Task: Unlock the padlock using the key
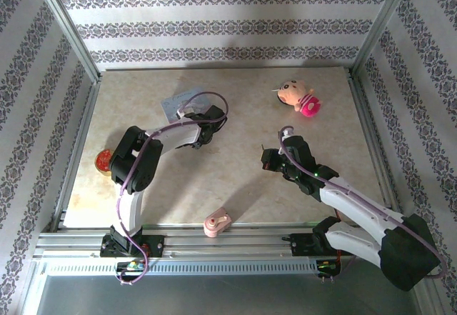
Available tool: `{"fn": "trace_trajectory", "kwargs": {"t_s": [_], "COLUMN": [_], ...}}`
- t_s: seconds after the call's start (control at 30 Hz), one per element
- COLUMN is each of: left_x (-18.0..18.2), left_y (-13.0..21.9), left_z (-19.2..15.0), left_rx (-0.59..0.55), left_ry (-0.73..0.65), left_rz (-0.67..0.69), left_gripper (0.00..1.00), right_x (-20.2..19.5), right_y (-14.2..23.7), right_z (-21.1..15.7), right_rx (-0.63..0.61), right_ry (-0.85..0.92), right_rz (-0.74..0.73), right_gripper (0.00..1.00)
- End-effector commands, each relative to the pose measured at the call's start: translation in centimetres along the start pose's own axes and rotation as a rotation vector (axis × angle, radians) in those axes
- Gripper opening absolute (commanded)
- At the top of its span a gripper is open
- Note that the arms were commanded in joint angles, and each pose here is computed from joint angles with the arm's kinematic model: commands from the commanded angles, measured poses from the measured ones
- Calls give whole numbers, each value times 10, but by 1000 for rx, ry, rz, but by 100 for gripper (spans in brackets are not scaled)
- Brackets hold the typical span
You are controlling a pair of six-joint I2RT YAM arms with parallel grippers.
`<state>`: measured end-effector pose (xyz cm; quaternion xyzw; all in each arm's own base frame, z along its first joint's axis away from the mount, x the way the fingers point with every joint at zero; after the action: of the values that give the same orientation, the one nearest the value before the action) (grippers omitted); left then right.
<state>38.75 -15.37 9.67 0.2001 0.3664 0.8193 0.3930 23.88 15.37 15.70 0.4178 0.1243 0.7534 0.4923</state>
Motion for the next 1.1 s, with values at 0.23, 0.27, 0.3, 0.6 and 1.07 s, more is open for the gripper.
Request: {"fn": "trace_trajectory", "kwargs": {"t_s": [0.23,0.27,0.3,0.6,1.07], "left_x": [-35,-34,-35,-34,-36], "left_y": [-8,-11,-14,-31,-47], "left_z": [15,15,16,16,17], "left_rx": [-6,-4,1,56,86], "left_ry": [-39,-39,-44,-37,-50], "left_rz": [-146,-139,-136,-149,-162], "left_gripper": [74,72,71,67,60], "right_x": [3,4,4,2,4], "right_y": [5,6,7,8,6], "right_z": [10,11,11,11,12], "right_rx": [-48,-51,-55,-63,-59], "right_ry": [9,9,9,8,6], "right_rz": [18,20,21,17,22], "right_gripper": [0,0,0,0,0]}}
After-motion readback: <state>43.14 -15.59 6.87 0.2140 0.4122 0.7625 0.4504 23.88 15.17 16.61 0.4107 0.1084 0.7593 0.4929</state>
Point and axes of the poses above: each hand's point on the last joint's axis, 136 mm out from that joint toward the fingers, its own y axis back along the fingers, its own x axis along the line the jaws close on, z = x × y, the point moved 5 cm from there along y, back along the fingers, and after that the axes turned 6 degrees about y, right-handed, at the moved point
